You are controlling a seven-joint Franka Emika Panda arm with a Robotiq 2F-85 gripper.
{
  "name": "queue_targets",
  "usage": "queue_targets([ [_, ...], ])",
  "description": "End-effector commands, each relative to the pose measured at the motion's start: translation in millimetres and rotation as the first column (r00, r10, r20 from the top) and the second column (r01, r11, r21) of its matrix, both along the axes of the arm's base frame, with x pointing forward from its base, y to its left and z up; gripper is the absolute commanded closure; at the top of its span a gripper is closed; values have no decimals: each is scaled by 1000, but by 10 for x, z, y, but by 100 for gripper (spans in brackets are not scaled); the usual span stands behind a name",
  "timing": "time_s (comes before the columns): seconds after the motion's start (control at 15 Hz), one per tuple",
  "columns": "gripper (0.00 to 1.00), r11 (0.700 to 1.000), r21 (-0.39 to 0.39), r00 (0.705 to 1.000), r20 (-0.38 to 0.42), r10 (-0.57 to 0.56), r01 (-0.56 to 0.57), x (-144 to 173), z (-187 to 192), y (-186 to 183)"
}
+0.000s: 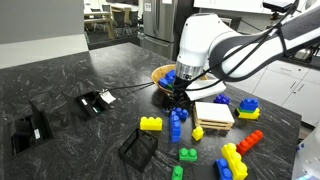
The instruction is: Place the stacked blue blocks on top of the wooden box
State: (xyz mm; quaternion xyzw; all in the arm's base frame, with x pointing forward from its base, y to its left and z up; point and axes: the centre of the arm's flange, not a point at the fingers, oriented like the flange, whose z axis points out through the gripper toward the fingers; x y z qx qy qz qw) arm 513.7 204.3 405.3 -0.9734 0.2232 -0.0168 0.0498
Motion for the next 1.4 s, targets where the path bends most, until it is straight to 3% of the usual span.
queue_targets([
  [0.0, 0, 983, 12, 982, -53, -183, 184, 128, -178, 143],
  [0.4, 0, 908, -26, 904, -86, -419, 419, 165, -480, 215],
  [0.73, 3, 884, -9, 879, -98, -467, 468, 199, -596, 199],
  [0.87, 27, 882, -10, 879, -86, -469, 470, 203, -620, 211],
  [0.93, 28, 879, -14, 876, -78, -476, 477, 200, -625, 210],
  [1.33, 72, 870, -29, 868, -66, -493, 492, 196, -625, 176],
])
